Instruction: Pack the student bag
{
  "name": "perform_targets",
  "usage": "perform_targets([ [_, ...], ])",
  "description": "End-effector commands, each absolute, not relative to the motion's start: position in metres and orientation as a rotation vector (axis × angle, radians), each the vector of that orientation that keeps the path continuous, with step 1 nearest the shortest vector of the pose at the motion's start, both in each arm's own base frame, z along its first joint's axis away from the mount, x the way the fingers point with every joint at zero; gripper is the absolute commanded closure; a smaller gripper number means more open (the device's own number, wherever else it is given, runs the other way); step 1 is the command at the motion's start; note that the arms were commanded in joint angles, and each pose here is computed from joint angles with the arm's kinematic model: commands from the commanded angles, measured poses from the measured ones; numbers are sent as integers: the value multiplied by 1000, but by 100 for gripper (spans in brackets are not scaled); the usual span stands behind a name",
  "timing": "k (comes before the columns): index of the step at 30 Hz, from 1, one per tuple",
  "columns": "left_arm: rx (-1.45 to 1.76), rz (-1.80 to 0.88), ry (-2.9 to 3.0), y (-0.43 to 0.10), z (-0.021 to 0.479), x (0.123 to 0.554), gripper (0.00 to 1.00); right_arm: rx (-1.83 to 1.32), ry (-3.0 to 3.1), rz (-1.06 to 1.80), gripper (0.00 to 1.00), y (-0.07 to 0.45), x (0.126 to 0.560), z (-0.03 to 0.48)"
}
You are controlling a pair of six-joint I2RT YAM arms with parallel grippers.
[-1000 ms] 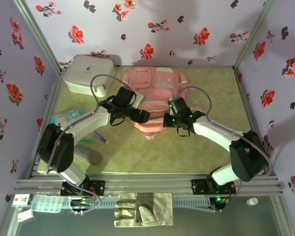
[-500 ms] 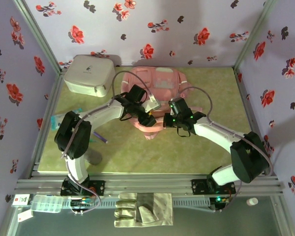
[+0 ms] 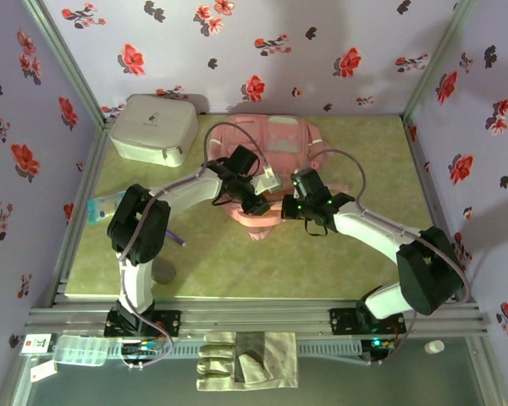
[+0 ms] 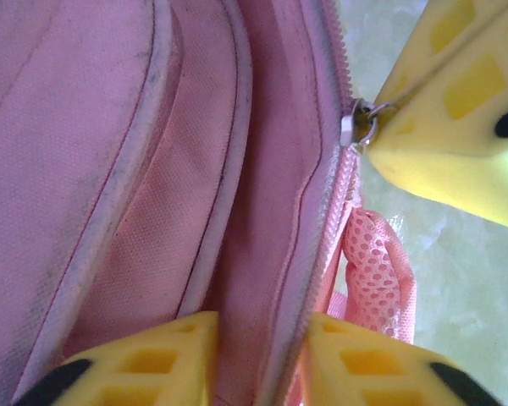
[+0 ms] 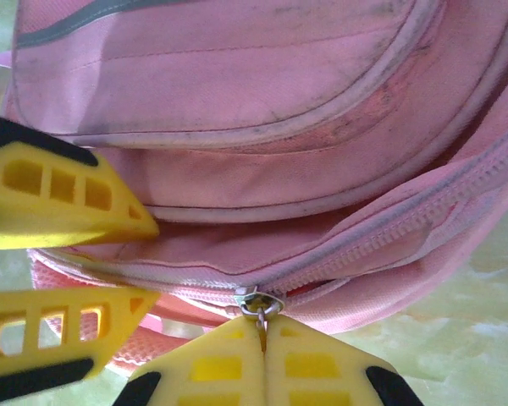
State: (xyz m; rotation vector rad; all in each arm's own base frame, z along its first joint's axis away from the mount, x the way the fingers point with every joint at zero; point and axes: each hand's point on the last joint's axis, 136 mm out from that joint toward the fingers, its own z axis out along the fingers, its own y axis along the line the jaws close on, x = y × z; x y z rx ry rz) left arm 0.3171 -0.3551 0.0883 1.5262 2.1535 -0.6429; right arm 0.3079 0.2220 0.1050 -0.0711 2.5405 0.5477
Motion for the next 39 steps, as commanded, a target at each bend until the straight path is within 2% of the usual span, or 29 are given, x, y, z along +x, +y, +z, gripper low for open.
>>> perform_targets([
  [1, 1516, -598, 2137, -349, 89, 326, 79, -17, 2515, 434, 100, 201, 311, 110],
  [3, 1512, -595, 2132, -347, 93, 325, 84, 6, 2521, 373, 100, 192, 313, 107],
  [12, 1496, -587, 2131, -330, 107, 316, 91, 112, 2578, 135, 100, 153, 318, 100],
  [15, 1470, -601, 2127, -330, 109, 314, 92, 46, 2578, 235, 100, 169, 320, 100],
  [19, 1459, -620, 2121, -330, 113, 312, 92, -87, 2596, 432, 93, 203, 320, 100],
  [28, 1453, -635, 2115, -330, 116, 309, 92, -165, 2616, 450, 88, 213, 324, 87],
  [31, 1453, -627, 2118, -328, 115, 309, 92, -179, 2608, 380, 89, 205, 328, 90],
  [33, 1454, -615, 2123, -325, 115, 308, 92, -172, 2608, 299, 93, 195, 329, 92],
  [36, 1454, -594, 2132, -319, 116, 306, 94, -100, 2586, 116, 97, 168, 336, 95],
  [39, 1464, -582, 2148, -310, 116, 299, 96, -12, 2562, -31, 97, 142, 341, 99],
])
